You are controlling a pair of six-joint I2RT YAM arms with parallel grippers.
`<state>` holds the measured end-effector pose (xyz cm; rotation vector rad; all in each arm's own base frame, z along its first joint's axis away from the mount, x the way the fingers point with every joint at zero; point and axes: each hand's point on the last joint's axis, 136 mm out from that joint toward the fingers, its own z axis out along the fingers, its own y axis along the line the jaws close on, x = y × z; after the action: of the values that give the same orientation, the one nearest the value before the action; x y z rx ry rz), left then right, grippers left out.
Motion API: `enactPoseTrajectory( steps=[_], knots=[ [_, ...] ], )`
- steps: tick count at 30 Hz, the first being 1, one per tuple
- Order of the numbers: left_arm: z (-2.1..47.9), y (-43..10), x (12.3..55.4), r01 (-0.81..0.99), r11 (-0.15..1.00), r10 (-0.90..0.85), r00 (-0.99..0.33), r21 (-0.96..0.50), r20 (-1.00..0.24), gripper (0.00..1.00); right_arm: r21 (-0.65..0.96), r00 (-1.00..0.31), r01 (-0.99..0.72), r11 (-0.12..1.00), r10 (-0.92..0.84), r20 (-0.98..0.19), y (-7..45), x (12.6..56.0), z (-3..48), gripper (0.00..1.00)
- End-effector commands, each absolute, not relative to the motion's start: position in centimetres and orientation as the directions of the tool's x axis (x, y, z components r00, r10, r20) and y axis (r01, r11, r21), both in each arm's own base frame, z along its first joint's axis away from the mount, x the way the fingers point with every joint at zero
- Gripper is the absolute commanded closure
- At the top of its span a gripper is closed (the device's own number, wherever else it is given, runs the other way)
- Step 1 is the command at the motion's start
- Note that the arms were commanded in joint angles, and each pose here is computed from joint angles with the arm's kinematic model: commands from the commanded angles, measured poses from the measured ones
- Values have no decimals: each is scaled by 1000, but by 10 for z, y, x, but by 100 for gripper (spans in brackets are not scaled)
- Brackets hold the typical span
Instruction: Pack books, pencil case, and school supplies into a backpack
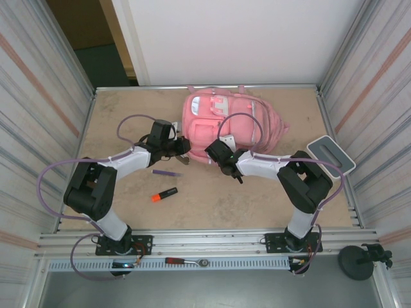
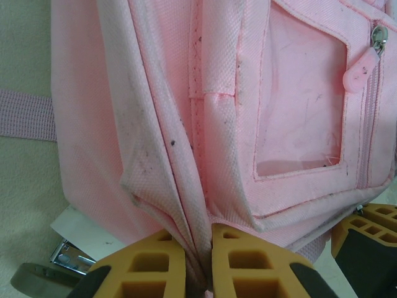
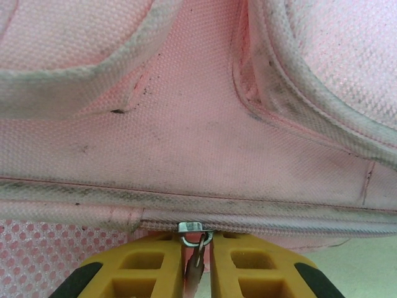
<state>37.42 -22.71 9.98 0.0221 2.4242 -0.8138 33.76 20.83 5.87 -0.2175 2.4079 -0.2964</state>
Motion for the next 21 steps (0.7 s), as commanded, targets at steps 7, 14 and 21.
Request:
enactPoseTrajectory(
  steps=[7,14,21],
  knots=[
    [120,-223,381,245,820,-125,-806,-517,-579,100,-286,-740,-70,956,-242,-628,199,341,48,92],
    [117,-199,408,200,858,-138,-798,-474,-586,100,-246,-743,-43,968,-195,-640,171,332,61,100],
    [106,-164,453,143,869,-168,-816,-474,-553,100,-50,-769,-73,996,-88,-633,152,323,64,100]
  ],
)
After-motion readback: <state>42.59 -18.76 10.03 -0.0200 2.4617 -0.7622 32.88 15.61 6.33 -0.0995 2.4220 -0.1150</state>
